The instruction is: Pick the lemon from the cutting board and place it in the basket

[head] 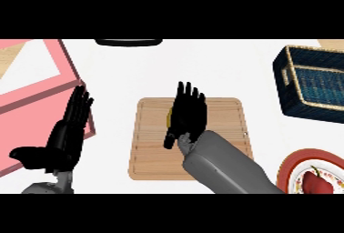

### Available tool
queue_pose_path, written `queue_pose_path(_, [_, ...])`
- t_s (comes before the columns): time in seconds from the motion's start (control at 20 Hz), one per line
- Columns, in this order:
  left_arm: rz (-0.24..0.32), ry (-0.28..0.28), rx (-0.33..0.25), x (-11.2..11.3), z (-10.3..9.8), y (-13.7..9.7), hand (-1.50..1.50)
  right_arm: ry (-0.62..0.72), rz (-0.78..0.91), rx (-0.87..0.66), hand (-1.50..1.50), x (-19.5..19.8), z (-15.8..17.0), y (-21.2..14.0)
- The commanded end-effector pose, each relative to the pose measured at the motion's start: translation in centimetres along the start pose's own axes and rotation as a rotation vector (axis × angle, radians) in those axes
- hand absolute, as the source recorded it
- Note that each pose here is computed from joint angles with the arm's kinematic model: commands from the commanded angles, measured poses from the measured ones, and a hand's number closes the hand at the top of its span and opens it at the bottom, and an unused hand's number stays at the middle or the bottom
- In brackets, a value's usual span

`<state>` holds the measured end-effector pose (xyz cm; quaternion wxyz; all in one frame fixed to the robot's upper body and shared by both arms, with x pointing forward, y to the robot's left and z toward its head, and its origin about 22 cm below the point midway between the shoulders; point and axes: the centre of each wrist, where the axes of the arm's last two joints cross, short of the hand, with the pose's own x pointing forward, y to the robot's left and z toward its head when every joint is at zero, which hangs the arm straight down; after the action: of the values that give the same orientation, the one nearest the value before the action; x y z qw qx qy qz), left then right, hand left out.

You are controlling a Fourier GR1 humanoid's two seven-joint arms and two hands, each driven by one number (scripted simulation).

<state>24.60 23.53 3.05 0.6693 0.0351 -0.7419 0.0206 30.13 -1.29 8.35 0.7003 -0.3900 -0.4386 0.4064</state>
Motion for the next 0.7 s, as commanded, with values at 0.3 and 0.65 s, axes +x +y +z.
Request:
queue_pose_path(0.3, [-0.01,0.007,-0.007,-0.8,0.2,-0.9,0.0,0.175,-0.036,0.014,-1.5,0.6,-0.5,1.0])
queue_pose_path(0.65, [0.012,-0.018,0.002,1.0,0.2,0.3,0.0,0.18,-0.046,0.021,-1.5,-0.8,-0.1,3.4])
